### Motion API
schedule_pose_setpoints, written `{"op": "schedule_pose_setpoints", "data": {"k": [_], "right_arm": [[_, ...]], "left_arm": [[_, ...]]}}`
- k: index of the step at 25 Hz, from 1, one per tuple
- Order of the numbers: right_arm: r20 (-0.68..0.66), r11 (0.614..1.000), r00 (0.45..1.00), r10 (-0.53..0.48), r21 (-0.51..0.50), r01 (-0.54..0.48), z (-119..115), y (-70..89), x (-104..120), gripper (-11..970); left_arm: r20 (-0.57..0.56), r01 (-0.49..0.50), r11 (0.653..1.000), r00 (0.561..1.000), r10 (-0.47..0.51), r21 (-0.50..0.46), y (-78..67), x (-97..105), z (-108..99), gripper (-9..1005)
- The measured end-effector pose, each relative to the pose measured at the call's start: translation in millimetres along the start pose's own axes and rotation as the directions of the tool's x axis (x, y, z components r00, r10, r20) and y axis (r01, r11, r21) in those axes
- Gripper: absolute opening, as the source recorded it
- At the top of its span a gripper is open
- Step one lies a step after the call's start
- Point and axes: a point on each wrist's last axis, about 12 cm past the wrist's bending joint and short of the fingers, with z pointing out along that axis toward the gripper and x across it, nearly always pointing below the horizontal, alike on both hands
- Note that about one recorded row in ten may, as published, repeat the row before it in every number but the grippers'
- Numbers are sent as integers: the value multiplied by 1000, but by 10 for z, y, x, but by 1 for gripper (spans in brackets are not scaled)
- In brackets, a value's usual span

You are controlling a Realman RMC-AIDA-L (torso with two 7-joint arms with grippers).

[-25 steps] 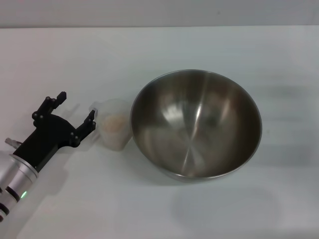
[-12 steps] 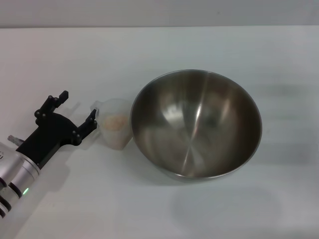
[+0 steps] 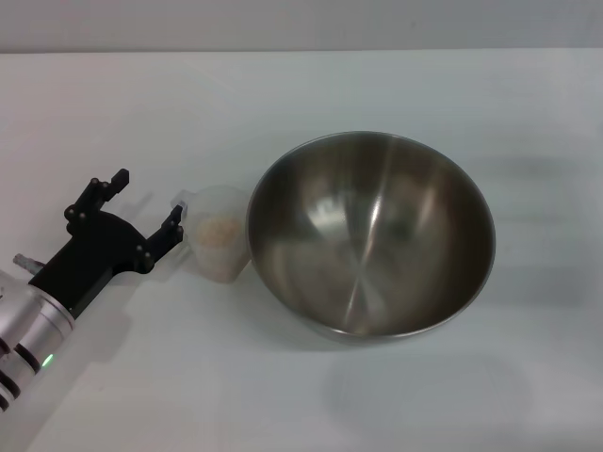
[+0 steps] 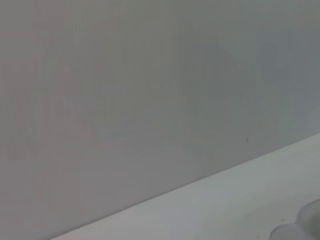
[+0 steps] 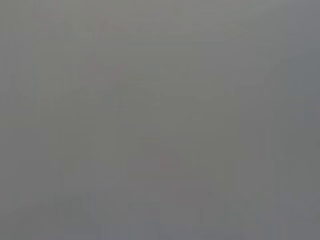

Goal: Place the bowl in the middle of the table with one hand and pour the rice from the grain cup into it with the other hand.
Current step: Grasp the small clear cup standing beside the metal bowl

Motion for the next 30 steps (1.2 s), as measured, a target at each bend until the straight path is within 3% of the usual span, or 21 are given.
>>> {"op": "schedule_pose_setpoints", "data": {"k": [18,21,30], "right_arm": [[-3,1000,1000,2,-1,-2,-8,9,8,542],[-3,1000,1000,2,-1,-2,-10,8,8,542],[-3,1000,1000,2,1,-2,-25,6,9,542]], "left_arm": [[-20,14,1000,1000,-14,-9,-43,30,-4,709],[-20,15,1000,1000,-15,-8,-51,31,-2,505],[-11,30,999,999,-30,10,-120,12,27,92]]}}
